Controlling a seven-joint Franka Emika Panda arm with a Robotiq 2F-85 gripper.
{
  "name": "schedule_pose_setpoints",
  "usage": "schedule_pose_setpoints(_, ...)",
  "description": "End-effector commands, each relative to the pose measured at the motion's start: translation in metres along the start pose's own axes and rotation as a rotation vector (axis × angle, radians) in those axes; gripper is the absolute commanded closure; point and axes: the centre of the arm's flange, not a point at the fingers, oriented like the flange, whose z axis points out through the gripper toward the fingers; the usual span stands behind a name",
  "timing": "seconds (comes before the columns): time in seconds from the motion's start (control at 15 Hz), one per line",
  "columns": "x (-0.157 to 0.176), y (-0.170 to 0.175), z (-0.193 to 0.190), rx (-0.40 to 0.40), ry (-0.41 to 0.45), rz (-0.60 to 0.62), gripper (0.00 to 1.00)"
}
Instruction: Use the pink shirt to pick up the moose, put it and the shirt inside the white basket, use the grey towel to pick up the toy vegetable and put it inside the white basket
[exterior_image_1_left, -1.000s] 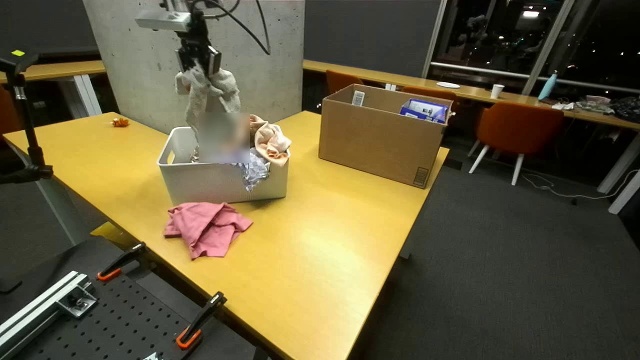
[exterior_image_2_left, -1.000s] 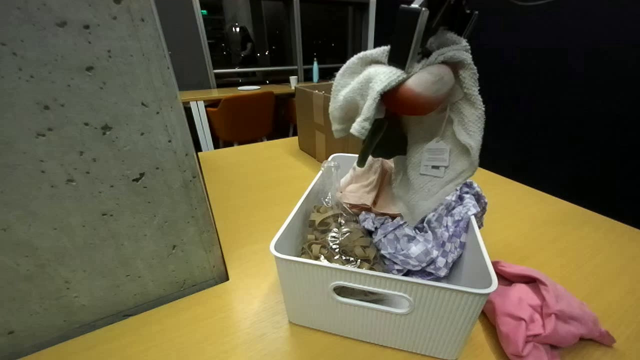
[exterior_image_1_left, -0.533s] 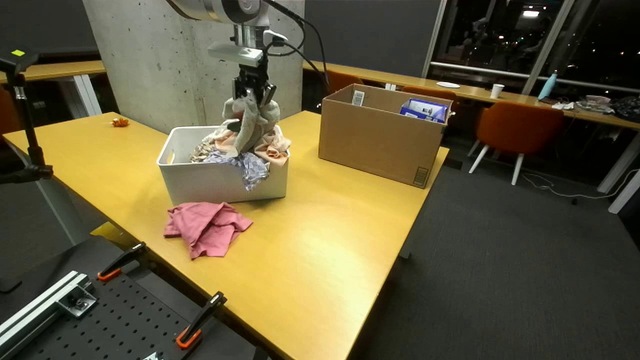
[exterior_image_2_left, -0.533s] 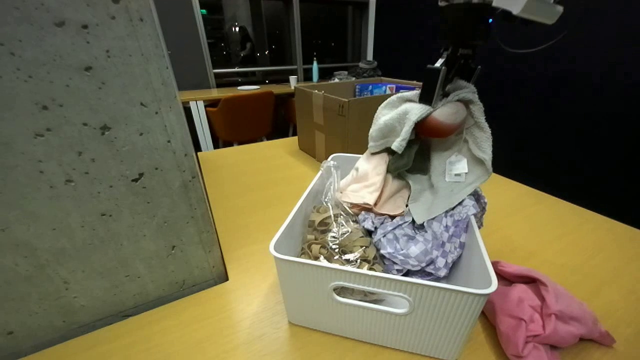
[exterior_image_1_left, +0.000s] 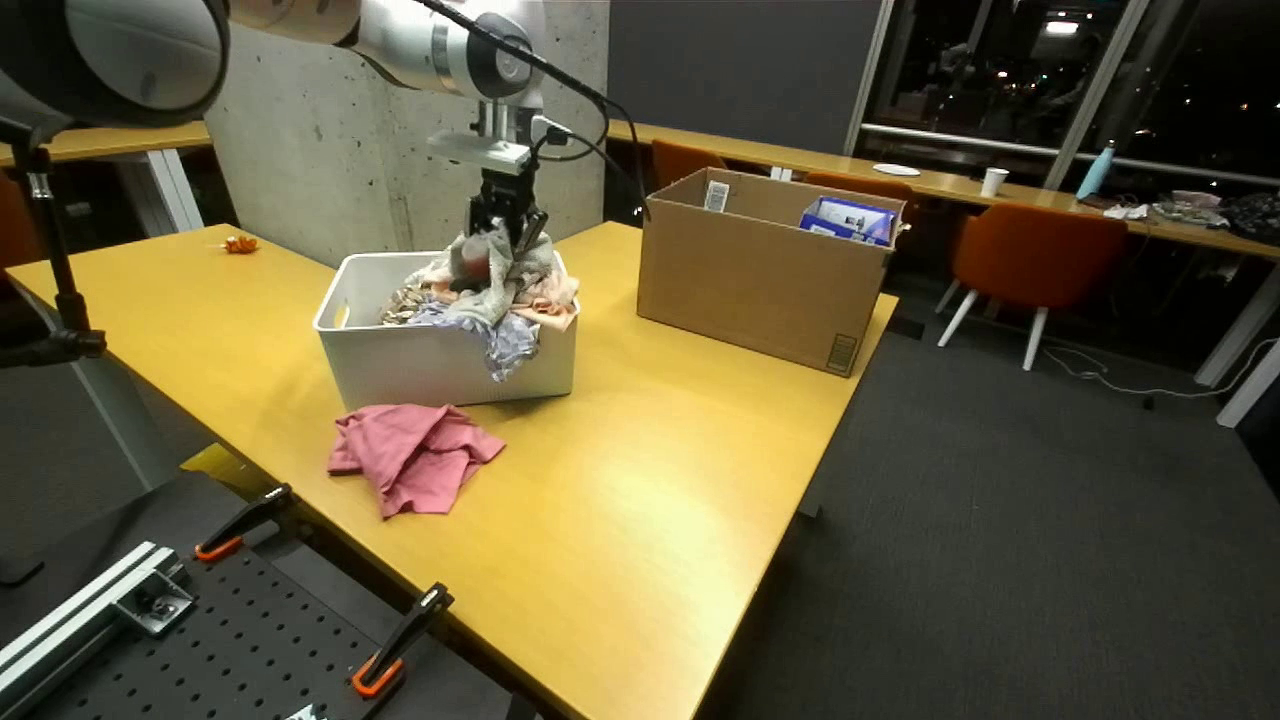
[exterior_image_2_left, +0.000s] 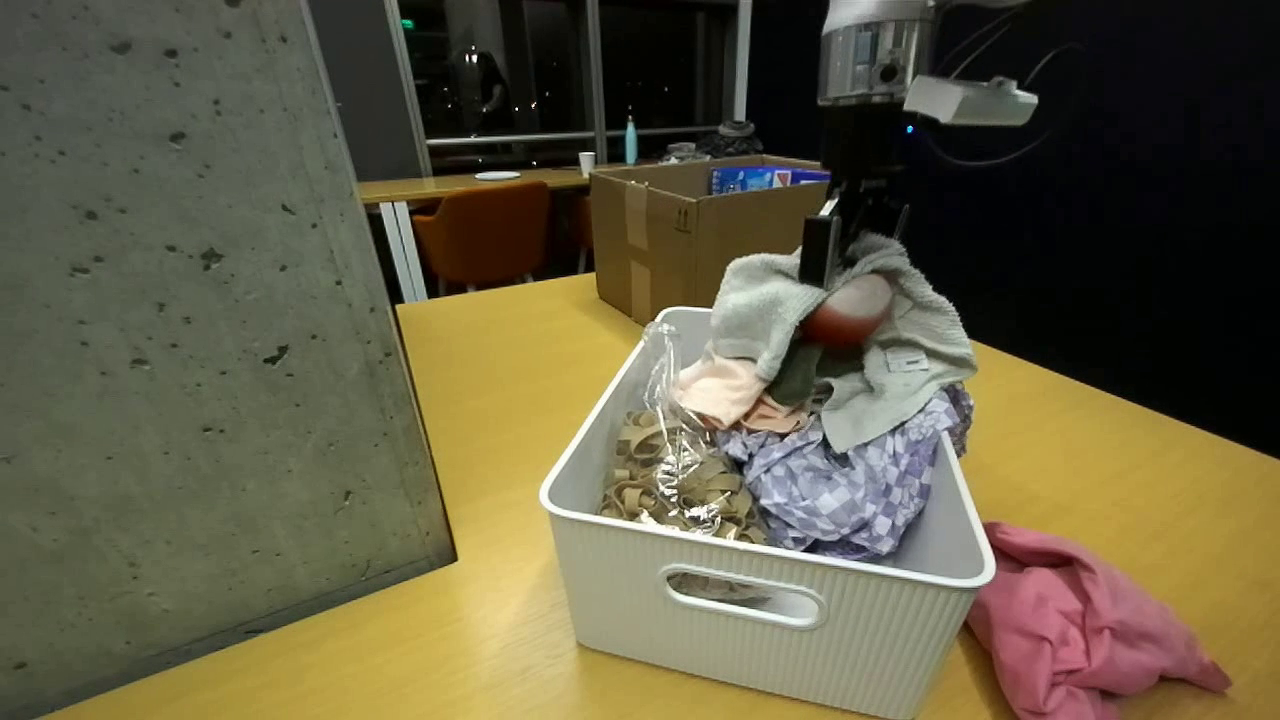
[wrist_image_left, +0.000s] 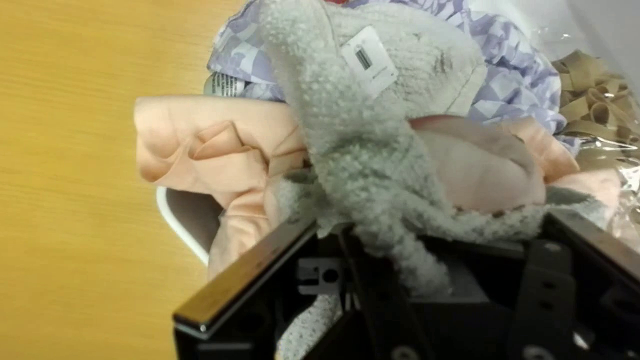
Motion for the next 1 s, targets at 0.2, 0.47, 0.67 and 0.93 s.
schedule_pose_setpoints(0.2, 0.044, -0.024, 0.042, -0.083, -0.068, 0.019, 0.73)
schedule_pose_setpoints(0.47, 0.023, -0.051, 0.008, -0.130, -0.052, 0.101, 0.55)
schedule_pose_setpoints(0.67, 0.002, -0.069, -0.019, -0.146, -0.042, 0.154, 0.33)
schedule_pose_setpoints(0.93, -0.042, -0.067, -0.054, -0.154, -0.046, 0.287, 0.04)
